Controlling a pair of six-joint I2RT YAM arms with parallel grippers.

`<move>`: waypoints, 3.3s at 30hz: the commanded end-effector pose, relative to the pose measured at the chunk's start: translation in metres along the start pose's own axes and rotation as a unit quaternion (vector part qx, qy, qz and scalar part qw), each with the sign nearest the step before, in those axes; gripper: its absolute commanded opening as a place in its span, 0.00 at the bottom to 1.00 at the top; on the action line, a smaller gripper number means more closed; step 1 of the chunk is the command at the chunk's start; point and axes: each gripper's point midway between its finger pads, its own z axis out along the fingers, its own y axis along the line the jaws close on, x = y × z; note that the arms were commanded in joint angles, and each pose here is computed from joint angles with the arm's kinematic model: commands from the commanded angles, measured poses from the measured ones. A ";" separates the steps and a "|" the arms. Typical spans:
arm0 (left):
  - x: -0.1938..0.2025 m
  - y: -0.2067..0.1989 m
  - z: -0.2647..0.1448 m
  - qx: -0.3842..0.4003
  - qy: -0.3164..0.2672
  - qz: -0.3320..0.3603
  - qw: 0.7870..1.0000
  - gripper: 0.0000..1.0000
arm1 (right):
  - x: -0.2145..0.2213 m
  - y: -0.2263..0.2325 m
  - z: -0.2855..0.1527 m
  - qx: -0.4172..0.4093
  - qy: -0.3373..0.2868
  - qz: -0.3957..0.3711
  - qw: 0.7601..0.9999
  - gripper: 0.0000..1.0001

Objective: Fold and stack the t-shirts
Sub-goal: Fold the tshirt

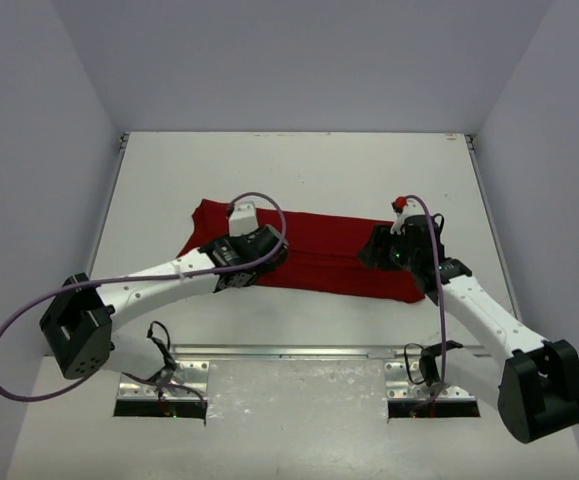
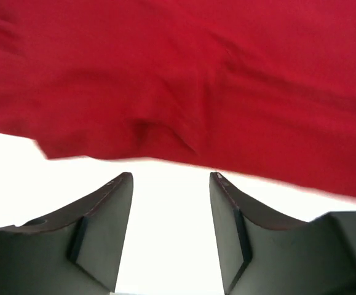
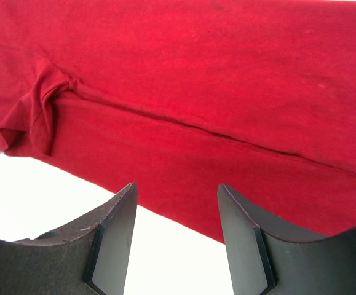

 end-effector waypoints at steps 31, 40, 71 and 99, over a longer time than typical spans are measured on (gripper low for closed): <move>-0.017 0.138 0.125 -0.134 0.079 -0.157 0.975 0.19 | 0.064 0.198 0.145 -0.061 0.113 0.006 0.992 0.37; -0.019 0.141 0.127 -0.135 0.072 -0.156 0.976 0.08 | 0.062 0.182 0.138 -0.030 0.096 -0.012 0.995 0.01; -0.036 0.144 0.114 -0.130 0.052 -0.166 0.976 0.25 | 0.073 0.193 0.135 -0.081 0.139 -0.065 0.985 0.38; -0.036 0.145 0.120 -0.137 0.052 -0.163 0.976 0.34 | 0.081 0.138 0.119 0.027 0.143 -0.091 0.985 0.02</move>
